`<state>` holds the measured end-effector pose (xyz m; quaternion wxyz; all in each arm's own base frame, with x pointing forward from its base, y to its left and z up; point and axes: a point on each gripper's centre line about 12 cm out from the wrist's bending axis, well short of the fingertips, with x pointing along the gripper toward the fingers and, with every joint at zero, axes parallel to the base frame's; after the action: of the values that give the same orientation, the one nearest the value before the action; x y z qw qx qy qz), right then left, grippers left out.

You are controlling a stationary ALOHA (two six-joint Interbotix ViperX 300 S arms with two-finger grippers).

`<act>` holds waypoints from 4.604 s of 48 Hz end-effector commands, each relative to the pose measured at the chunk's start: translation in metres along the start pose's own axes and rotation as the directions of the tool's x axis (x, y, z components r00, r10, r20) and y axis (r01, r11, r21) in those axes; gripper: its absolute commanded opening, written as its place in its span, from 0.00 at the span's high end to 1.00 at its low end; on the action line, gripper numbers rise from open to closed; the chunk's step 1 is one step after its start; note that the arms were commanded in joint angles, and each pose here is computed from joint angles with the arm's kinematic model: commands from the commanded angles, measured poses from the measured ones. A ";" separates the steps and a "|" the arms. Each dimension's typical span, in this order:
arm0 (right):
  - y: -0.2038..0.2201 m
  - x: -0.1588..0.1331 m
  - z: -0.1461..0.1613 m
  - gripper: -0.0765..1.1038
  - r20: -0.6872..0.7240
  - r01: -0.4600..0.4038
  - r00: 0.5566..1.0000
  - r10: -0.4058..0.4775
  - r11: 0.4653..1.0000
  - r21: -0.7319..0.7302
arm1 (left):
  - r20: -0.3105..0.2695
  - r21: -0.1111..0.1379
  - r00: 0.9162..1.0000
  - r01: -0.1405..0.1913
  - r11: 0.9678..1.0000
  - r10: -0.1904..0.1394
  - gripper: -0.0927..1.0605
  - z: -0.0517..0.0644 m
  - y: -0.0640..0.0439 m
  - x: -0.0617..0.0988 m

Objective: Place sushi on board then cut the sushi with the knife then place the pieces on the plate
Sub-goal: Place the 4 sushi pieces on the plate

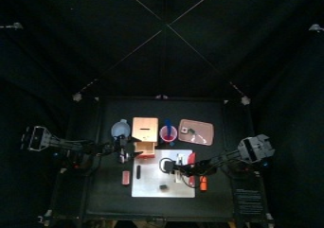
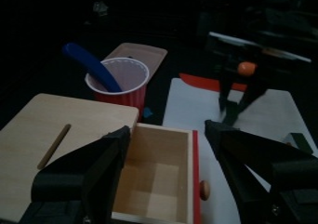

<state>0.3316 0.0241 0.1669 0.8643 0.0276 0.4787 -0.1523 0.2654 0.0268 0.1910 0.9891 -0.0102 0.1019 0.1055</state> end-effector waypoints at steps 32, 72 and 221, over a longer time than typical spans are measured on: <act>-0.209 -0.034 -0.075 0.36 -0.064 0.194 0.970 -0.233 0.596 0.779 | 0.007 0.035 1.000 0.020 0.999 -0.021 0.08 0.000 -0.003 -0.001; -0.214 0.019 -0.074 0.34 -0.137 0.221 0.970 -0.199 0.502 0.836 | -0.014 0.042 1.000 0.024 0.999 -0.023 0.08 -0.008 -0.002 -0.005; 0.121 0.012 0.062 0.29 0.149 -0.354 0.930 0.335 0.927 0.127 | -0.019 -0.006 0.999 -0.044 0.999 0.043 0.08 -0.008 0.012 -0.003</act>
<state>0.4138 0.1189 0.1561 0.8927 0.1468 0.4238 -0.0445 0.2536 0.0358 0.1774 0.9845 -0.0124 0.1230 0.1243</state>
